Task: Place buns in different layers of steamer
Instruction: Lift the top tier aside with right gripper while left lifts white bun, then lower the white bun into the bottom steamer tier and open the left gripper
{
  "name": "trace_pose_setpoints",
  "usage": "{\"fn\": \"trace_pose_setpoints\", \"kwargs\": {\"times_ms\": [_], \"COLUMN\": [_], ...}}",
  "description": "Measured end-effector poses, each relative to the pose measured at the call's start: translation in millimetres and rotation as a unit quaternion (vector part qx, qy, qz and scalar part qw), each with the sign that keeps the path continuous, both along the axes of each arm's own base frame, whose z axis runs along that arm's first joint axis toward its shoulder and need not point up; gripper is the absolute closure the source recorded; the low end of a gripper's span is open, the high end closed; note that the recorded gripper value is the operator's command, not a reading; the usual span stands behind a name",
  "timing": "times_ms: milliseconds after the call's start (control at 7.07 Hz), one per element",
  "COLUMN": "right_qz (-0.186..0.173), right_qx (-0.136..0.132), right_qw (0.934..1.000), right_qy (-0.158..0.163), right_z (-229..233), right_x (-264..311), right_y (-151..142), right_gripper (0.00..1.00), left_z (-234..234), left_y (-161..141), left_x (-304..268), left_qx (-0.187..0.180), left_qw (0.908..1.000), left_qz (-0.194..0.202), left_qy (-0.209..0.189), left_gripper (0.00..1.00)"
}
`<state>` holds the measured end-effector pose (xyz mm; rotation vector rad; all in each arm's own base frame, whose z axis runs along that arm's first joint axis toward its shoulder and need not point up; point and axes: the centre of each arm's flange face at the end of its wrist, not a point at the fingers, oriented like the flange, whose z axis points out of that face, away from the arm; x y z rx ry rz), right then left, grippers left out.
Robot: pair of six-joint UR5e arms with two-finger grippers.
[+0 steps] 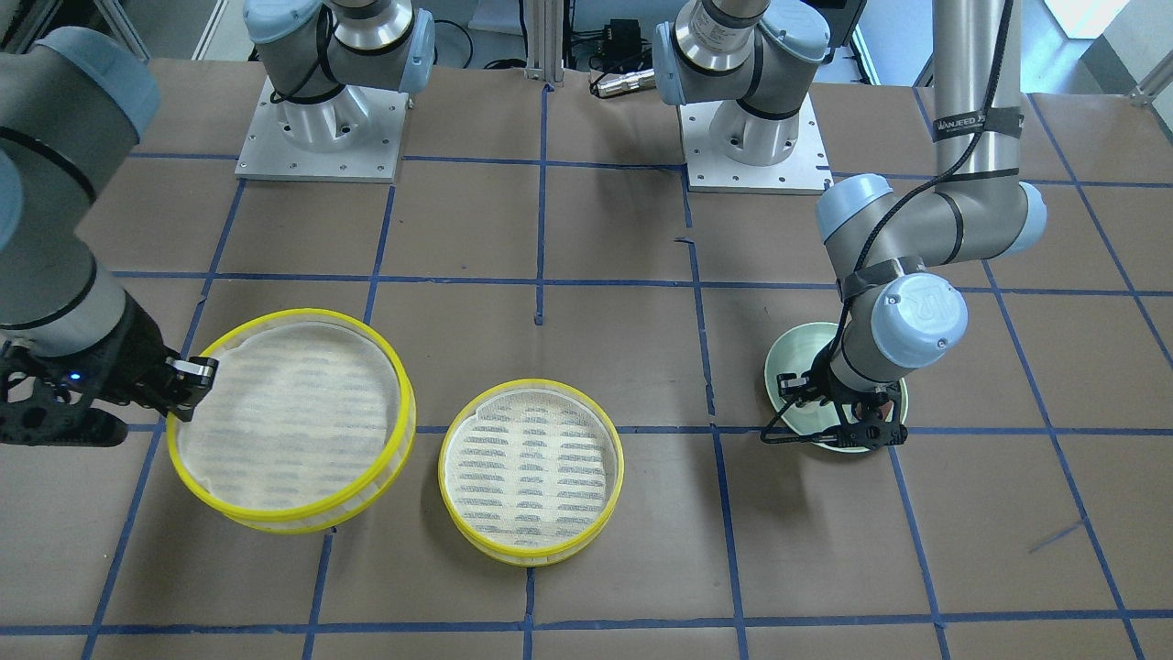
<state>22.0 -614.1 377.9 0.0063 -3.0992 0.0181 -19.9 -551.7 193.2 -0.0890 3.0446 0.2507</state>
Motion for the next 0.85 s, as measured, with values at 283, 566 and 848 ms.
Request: {"fn": "trace_pose_setpoints", "kwargs": {"times_ms": [283,566,848], "right_qz": [0.000,0.007,0.014], "right_qx": [-0.002,-0.001,0.001], "right_qw": [1.0000,1.0000,0.9999], "right_qy": [0.001,0.001,0.001], "right_z": [3,-1,-2], "right_x": [-27,-30,-31], "right_y": [0,0,0], "right_gripper": [0.97,0.97,0.97], "left_z": [51,115,144], "left_y": [-6,-6,-8], "left_x": [-18,-96,-185], "left_qx": [-0.050,-0.096,-0.125], "left_qw": [0.9987,0.9953,0.9884], "left_qz": [0.011,0.010,0.037], "left_qy": [-0.008,0.010,0.079], "left_gripper": [0.98,0.97,0.95]}}
